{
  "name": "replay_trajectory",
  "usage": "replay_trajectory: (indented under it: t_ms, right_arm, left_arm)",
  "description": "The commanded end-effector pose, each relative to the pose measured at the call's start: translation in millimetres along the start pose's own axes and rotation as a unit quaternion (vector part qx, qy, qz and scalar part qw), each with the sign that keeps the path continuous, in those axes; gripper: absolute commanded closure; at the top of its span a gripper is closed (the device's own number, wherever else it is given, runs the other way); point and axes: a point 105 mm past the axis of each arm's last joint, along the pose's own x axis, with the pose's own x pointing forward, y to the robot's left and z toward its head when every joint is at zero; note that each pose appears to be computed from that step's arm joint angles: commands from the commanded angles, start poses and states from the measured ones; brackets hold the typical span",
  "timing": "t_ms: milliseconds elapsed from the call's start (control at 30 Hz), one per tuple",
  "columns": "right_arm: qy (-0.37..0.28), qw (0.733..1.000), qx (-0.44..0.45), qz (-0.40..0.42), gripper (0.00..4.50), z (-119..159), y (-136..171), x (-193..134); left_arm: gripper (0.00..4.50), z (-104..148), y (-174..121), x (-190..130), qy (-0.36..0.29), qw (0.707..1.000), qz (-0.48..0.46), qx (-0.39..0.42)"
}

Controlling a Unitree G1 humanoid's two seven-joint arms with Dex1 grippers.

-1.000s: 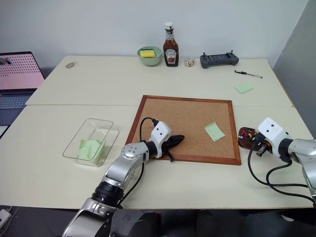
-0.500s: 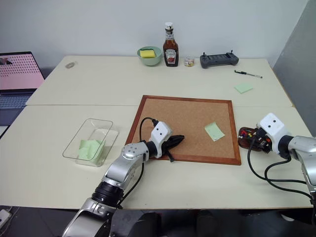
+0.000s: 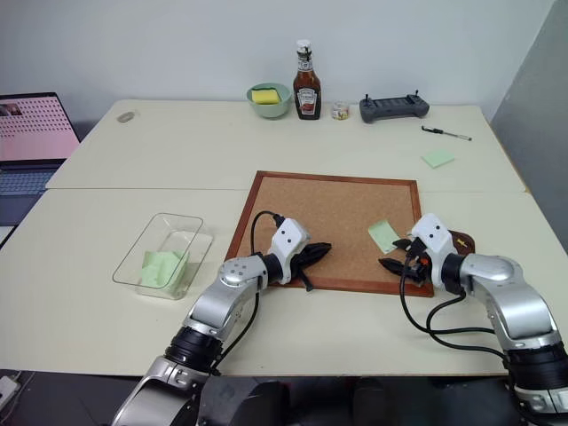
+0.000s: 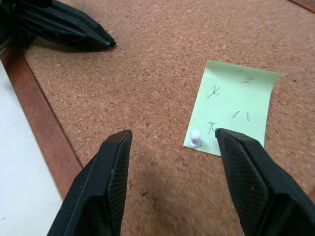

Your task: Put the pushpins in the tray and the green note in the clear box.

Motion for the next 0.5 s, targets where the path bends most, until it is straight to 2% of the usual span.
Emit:
replay_trajectory:
  t_ms: [33, 100, 167, 200, 500]
  right_arm:
    - [-0.015, 1.0, -0.025, 0.001, 1.64, 8.4, -3.2, 6.4]
    - [-0.013, 1.0, -0.026, -0.003, 1.64, 5.9, -5.7, 9.3]
    - [-0.01, 1.0, -0.028, -0.007, 2.01, 3.4, -8.6, 9.9]
    - [-0.008, 1.0, -0.028, -0.009, 2.05, 2.3, -9.8, 9.7]
    - [-0.017, 0.999, -0.023, -0.018, 3.82, 2.8, -17.3, 0.1]
  left_arm:
    - [4.5, -21.6, -9.1, 0.6, 0.038, 0.999, -0.008, -0.014]
    - [4.5, -21.6, -8.9, 0.2, 0.038, 0.999, -0.008, -0.014]
    - [4.5, -21.8, -8.6, -0.3, 0.038, 0.999, -0.007, -0.014]
    - [4.5, -21.9, -8.5, -0.5, 0.039, 0.999, -0.006, -0.014]
    - [4.5, -22.4, -8.1, -1.3, 0.04, 0.999, -0.005, -0.014]
